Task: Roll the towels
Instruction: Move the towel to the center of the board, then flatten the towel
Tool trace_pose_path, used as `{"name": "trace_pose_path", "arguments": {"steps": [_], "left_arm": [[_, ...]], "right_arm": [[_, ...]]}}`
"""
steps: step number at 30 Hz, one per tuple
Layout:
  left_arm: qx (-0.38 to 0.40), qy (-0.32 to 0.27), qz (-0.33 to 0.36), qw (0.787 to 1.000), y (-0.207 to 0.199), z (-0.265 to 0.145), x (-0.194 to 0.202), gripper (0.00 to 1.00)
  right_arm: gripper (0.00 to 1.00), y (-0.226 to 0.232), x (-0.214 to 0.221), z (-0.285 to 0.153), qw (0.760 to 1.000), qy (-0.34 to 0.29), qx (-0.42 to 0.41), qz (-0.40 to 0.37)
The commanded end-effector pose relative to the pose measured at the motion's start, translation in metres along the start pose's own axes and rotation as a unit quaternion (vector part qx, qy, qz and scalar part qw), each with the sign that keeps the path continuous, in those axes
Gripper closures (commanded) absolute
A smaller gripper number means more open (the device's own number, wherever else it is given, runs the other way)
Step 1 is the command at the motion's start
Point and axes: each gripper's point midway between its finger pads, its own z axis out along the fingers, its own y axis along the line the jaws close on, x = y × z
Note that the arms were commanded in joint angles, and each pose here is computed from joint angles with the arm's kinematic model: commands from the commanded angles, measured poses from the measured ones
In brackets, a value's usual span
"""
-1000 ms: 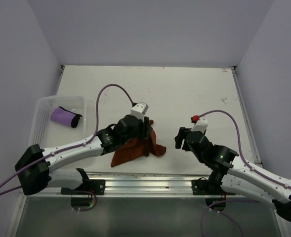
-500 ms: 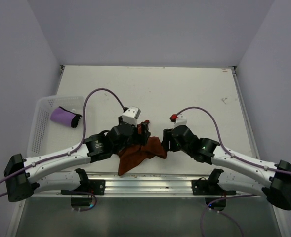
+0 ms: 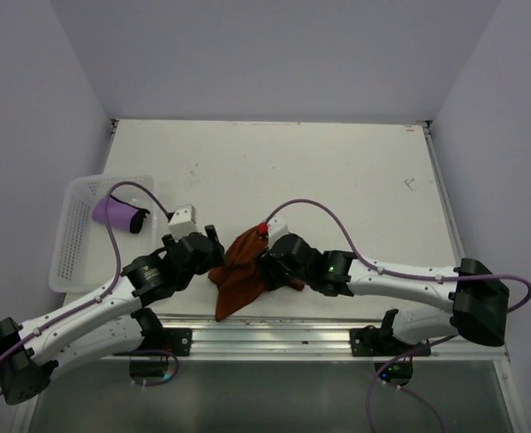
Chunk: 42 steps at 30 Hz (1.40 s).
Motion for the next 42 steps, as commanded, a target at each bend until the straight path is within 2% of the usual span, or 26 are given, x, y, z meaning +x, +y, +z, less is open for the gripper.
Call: {"name": "trace_pose_path", "arguments": {"steps": [1,7,9,11,13,14,17,20,22,23,24,30,35,39,42], "left_arm": [[0.003,-0.02,-0.041,0.999,0.001,-0.007,-0.012,0.18],[0.005,-0.023,-0.041,0.999,0.0,-0.013,-0.018,0.18],[0.008,-0.019,-0.043,0.999,0.0,-0.01,-0.014,0.18],[0.016,-0.011,-0.04,0.999,-0.002,-0.008,-0.008,0.18],[0.026,-0.01,-0.037,0.999,-0.006,-0.008,-0.008,0.18],[0.03,-0.005,-0.033,0.999,-0.008,-0.008,-0.007,0.18],[0.048,0.001,-0.015,0.999,-0.016,-0.008,-0.006,0.18],[0.064,0.008,-0.006,0.998,-0.024,-0.007,-0.004,0.19],[0.09,0.008,0.013,0.996,-0.034,-0.005,-0.003,0.19],[0.131,0.027,0.027,0.991,-0.049,-0.008,0.003,0.19],[0.166,0.02,0.047,0.985,-0.063,-0.01,0.0,0.19],[0.202,0.066,0.078,0.974,-0.081,-0.004,0.024,0.22],[0.261,0.08,0.086,0.958,-0.103,-0.009,0.038,0.29],[0.332,0.097,0.144,0.927,-0.132,-0.02,0.069,0.3],[0.32,0.12,0.19,0.92,-0.141,-0.014,0.091,0.32]], "right_arm": [[0.34,0.006,-0.016,0.008,0.999,-0.02,0.018,-0.031],[0.35,0.0,0.003,0.036,0.997,0.015,0.06,-0.043],[0.53,-0.004,0.004,0.041,0.996,0.016,0.077,-0.043],[0.83,-0.006,0.0,0.039,0.996,0.011,0.084,-0.036],[0.92,-0.005,-0.015,0.023,0.997,-0.014,0.077,-0.024],[1.0,-0.007,-0.018,0.015,0.997,-0.017,0.079,-0.02],[1.0,-0.018,-0.046,-0.019,0.995,-0.063,0.08,0.013],[1.0,-0.058,-0.057,-0.052,0.985,-0.095,0.124,0.067],[1.0,-0.102,-0.044,-0.069,0.97,-0.09,0.205,0.093],[1.0,-0.116,-0.041,-0.083,0.964,-0.097,0.224,0.105],[1.0,-0.128,-0.03,-0.086,0.96,-0.091,0.239,0.114],[1.0,-0.18,0.012,-0.104,0.93,-0.078,0.296,0.205],[1.0,-0.189,0.035,-0.097,0.924,-0.058,0.294,0.239],[1.0,-0.185,0.043,-0.088,0.927,-0.048,0.276,0.248],[1.0,-0.187,0.04,-0.09,0.927,-0.05,0.279,0.246]]}}
